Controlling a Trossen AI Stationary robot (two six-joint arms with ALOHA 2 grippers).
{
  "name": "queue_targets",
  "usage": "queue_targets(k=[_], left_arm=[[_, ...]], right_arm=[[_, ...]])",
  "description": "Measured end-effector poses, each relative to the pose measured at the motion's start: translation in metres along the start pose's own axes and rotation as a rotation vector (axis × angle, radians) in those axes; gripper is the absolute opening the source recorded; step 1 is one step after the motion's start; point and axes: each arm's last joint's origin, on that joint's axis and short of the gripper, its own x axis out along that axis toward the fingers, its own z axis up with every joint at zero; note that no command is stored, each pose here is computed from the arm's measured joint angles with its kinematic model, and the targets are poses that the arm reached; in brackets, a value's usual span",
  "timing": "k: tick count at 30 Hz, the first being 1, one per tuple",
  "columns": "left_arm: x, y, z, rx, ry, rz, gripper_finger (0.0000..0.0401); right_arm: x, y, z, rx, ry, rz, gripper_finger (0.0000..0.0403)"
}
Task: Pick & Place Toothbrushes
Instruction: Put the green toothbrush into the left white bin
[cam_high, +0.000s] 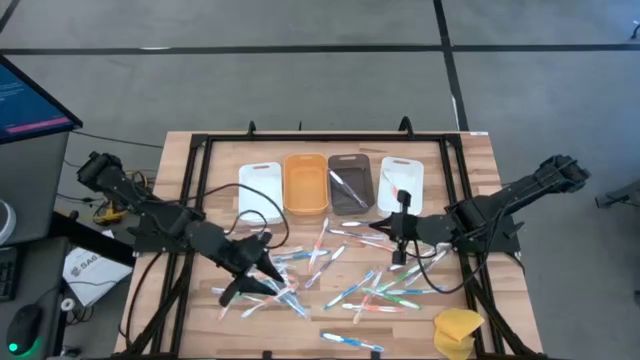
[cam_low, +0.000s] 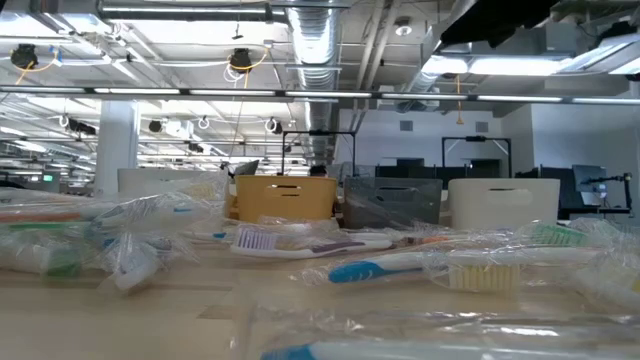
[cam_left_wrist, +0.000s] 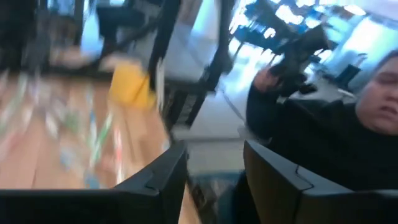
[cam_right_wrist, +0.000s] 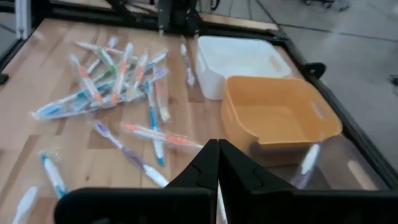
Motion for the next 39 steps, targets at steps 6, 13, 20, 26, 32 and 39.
queue_targets(k=[6, 13, 20, 26, 32, 39], left_arm=[[-0.004, -0.023, 0.024, 0.153, 0.156, 0.173, 0.0138], [0.006, -0.020, 0.012, 0.009, 0.355, 0.357, 0.0131], [0.029, -0.026, -0.025, -0.088, 0.527, 0.351, 0.0131], [0.042, -0.031, -0.043, -0.142, 0.588, 0.380, 0.0131], [0.048, -0.034, -0.073, -0.152, 0.691, 0.416, 0.0131], [0.041, -0.019, -0.107, -0.342, 0.731, 0.575, 0.0131]], right_arm=[[0.000, 0.000, -0.001, 0.017, 0.013, 0.012, 0.0001], [-0.001, 0.001, -0.004, 0.002, 0.034, 0.017, 0.0001], [0.000, -0.001, -0.006, -0.039, 0.059, 0.004, 0.0001], [0.005, -0.010, -0.005, -0.092, 0.062, -0.030, 0.0001], [0.009, -0.018, -0.006, -0.080, 0.081, -0.043, 0.0001], [0.011, -0.021, -0.007, -0.076, 0.103, -0.010, 0.0001]])
